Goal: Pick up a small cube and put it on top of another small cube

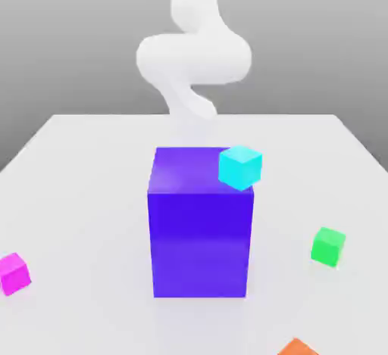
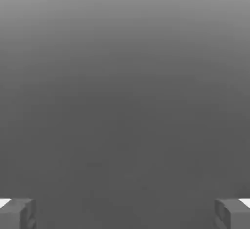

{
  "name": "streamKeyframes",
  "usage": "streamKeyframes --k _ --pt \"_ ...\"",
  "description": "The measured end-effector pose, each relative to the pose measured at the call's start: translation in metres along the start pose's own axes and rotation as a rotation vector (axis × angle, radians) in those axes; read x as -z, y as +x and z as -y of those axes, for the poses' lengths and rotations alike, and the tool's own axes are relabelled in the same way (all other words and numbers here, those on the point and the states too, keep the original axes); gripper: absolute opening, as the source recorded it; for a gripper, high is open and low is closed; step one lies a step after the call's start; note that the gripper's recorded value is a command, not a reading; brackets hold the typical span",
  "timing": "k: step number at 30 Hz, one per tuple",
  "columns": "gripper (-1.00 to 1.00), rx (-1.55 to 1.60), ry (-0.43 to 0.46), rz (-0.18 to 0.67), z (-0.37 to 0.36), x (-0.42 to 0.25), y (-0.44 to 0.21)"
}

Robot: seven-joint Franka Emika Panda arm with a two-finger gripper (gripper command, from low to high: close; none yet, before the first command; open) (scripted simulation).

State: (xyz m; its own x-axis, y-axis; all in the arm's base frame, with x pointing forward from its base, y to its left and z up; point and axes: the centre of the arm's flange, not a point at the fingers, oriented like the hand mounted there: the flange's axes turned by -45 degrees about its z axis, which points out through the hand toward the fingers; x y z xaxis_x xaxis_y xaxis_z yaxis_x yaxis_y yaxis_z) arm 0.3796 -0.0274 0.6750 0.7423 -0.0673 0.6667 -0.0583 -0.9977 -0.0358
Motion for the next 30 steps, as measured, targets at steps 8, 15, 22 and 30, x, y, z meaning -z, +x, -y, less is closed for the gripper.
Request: streamKeyframes --k 8,15,22,30 --pt "0.0 -0.188 -0.063 0.213 -0.101 -0.147 -0.032" --pt "0.0 -0.365 -0.134 0.387 -0.195 -0.248 -0.11" --pt "0.0 -0.558 -0.228 0.557 -0.285 -0.312 -0.229" --pt "0.0 -0.669 -0.296 0.683 -0.33 -0.369 -0.35"
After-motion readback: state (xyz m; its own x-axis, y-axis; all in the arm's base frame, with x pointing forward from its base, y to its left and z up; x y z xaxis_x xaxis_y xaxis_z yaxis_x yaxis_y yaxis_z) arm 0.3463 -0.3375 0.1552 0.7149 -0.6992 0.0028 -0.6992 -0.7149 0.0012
